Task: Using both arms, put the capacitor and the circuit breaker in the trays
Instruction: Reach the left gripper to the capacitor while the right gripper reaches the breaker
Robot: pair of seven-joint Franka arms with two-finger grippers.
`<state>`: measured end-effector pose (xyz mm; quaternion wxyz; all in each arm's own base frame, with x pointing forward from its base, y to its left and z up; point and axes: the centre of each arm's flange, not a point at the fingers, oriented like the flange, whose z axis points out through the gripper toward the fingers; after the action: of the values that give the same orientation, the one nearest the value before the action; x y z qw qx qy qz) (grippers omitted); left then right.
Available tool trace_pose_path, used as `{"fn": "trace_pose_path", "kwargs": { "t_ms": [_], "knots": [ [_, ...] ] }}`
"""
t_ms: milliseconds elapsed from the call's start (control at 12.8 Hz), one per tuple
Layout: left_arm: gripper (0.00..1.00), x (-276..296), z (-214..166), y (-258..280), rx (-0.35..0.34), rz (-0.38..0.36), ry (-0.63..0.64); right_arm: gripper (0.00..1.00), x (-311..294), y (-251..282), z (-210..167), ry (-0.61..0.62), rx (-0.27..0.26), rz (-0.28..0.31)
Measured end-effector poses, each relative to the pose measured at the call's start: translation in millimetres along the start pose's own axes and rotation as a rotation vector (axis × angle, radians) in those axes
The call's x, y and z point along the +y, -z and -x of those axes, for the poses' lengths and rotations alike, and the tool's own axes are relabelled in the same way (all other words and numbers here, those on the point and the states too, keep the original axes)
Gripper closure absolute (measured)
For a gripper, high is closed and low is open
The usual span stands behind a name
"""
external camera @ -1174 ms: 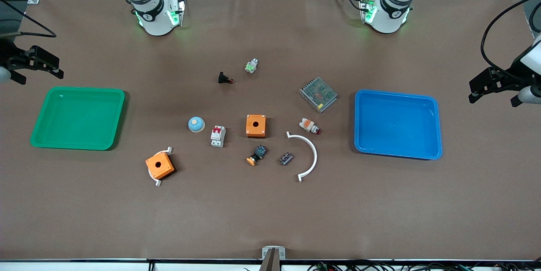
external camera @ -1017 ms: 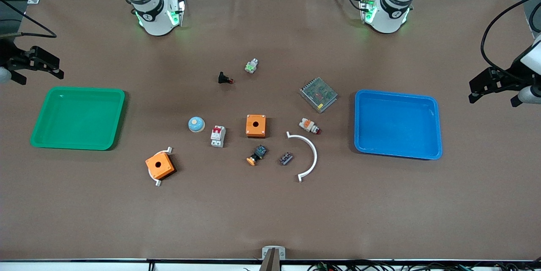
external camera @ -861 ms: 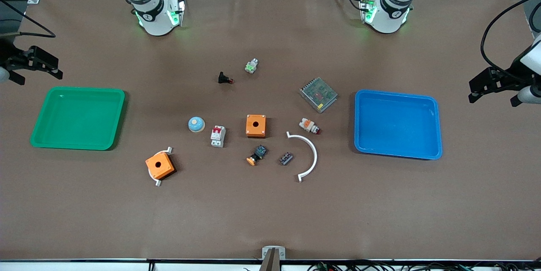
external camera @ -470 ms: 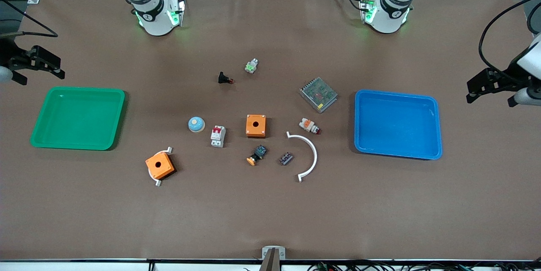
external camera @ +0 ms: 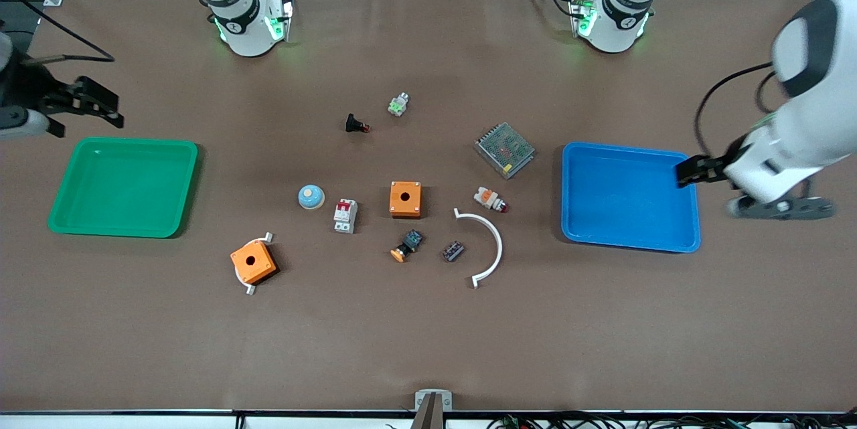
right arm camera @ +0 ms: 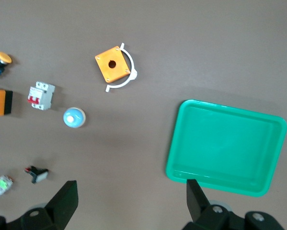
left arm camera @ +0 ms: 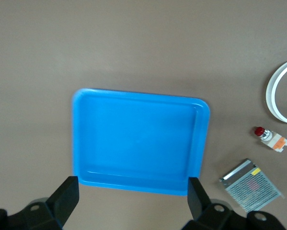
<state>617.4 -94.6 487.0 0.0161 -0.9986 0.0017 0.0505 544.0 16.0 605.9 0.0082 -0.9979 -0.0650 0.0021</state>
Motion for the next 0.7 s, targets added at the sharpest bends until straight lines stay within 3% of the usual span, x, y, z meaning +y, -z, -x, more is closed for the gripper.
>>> {"fn": "trace_pose_path", "kwargs": {
  "t_ms": [157, 470, 548, 704],
  "knots": [
    [0.0, 67, -11, -48, -0.024, -0.018, 0.085, 0.0, -39, -23, -19, -0.044, -0.009, 0.002],
    [0.0, 170, -37, -116, 0.018, -0.02, 0.358, 0.0, -120, -96, -55, -0.034, -0.051, 0.013],
    [0.0, 190, -48, -124, 0.052, 0.001, 0.412, 0.0, -136, -119, -63, -0.019, -0.057, 0.016],
    [0.0, 229, -66, -141, 0.142, 0.116, 0.527, 0.05, -168, -169, -80, -0.004, -0.055, 0.02]
  ]
}}
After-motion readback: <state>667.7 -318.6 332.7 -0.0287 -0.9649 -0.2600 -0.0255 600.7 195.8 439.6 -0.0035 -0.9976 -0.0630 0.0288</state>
